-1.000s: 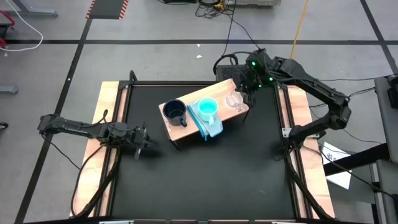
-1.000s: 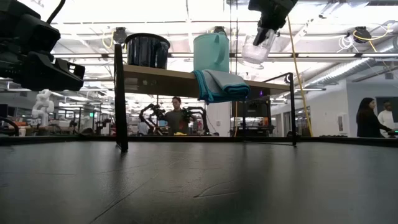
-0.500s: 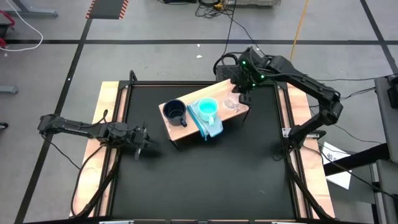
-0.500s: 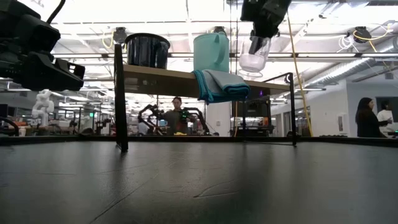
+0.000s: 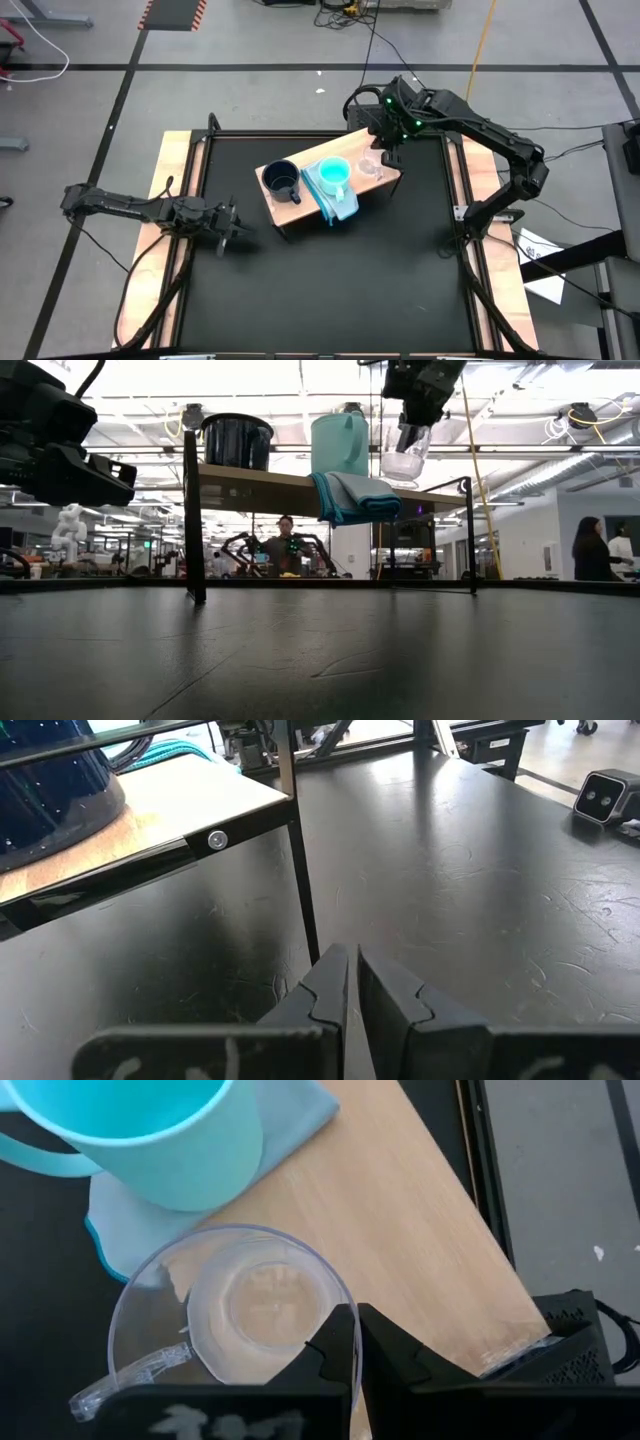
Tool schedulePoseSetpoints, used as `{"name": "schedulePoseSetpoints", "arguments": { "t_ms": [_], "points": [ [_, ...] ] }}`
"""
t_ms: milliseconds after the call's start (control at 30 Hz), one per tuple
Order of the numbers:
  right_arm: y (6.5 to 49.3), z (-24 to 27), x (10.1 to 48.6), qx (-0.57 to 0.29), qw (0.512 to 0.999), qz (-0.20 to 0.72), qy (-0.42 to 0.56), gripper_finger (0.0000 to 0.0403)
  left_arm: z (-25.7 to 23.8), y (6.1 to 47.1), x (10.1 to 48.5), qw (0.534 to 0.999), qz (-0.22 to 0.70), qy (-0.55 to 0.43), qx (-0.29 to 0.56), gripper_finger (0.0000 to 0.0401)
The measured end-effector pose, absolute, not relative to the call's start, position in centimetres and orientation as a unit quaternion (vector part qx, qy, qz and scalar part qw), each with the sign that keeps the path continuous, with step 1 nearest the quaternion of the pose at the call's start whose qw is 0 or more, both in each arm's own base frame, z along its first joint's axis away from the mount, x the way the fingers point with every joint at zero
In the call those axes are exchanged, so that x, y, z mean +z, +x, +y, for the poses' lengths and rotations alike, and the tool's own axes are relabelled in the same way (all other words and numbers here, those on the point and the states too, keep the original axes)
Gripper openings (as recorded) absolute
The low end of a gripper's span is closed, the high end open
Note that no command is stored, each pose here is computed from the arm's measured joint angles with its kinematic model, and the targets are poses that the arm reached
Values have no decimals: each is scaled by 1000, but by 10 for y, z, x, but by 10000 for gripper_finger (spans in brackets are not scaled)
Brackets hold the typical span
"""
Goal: Stack small to large cups/mugs on shelf
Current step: Put the transparent mug to the right on the shelf
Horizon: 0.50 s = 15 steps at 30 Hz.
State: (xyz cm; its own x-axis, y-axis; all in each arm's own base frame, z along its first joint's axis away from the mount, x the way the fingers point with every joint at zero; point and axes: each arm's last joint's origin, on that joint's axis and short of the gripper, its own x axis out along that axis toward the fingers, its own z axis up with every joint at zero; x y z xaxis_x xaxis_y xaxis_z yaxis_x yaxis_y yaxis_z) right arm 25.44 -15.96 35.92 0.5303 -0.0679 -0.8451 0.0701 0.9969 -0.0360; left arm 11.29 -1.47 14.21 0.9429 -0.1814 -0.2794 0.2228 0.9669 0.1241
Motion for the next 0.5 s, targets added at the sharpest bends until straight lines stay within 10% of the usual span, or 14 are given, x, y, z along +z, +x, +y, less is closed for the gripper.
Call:
{"name": "schedulePoseSetpoints", "arguments": {
  "t_ms": [500],
  "points": [
    [273,-171,334,-32,855,517,24,0,-15,113,142,982,134,78,-103,31]
  ]
}}
